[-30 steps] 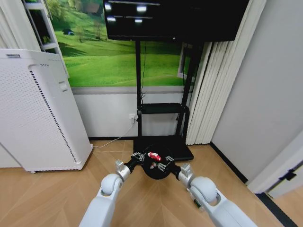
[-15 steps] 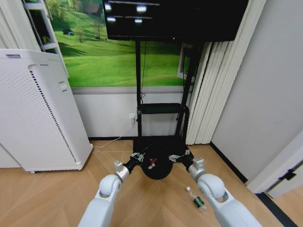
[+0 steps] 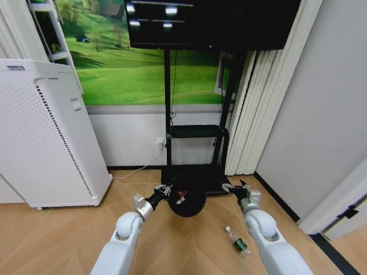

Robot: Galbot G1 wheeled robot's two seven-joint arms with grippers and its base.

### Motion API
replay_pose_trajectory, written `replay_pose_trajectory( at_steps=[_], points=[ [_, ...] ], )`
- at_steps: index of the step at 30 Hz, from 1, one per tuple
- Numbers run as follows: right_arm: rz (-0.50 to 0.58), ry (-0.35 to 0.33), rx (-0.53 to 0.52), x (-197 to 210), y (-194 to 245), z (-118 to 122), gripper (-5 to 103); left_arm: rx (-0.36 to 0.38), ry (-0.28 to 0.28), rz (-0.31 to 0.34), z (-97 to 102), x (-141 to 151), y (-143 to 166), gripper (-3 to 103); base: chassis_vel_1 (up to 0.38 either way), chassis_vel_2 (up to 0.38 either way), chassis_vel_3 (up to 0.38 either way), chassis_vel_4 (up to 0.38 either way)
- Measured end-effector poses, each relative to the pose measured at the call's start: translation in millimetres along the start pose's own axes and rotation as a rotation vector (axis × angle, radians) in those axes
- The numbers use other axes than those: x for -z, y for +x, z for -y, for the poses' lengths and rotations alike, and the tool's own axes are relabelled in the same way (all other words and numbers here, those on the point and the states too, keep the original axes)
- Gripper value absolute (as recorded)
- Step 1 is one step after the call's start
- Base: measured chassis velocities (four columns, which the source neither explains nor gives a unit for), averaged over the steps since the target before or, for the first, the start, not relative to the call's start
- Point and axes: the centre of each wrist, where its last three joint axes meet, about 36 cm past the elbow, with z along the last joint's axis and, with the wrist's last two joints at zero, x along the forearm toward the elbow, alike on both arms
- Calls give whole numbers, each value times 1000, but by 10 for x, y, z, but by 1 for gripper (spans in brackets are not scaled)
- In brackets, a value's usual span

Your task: Pick up the trash bin and place the garbage on the floor into it.

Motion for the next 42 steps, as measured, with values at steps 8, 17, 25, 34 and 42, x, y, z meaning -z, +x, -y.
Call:
replay_pose_trajectory(
  at_steps=[8,17,25,34,42],
  points=[
    [0,6,24,-8,-5,-27,100,5,-2,0,-17,9,18,7,-153,-171,151,157],
    [7,43,43,-49,-20,-68,100,3,0,2,0,7,8,7,-160,-169,158,170],
    [-265,96,126,-417,163,69,100,7,-5,9,4,39,23,7,23,17,-21,-21],
    [-515,166,127,-1124,-8,498,100,11,-9,22,-1,85,57,7,7,3,-2,-4],
    [-727,206,125,-1744,-2,738,100,18,-14,31,-32,122,129,7,0,0,0,0]
  ],
)
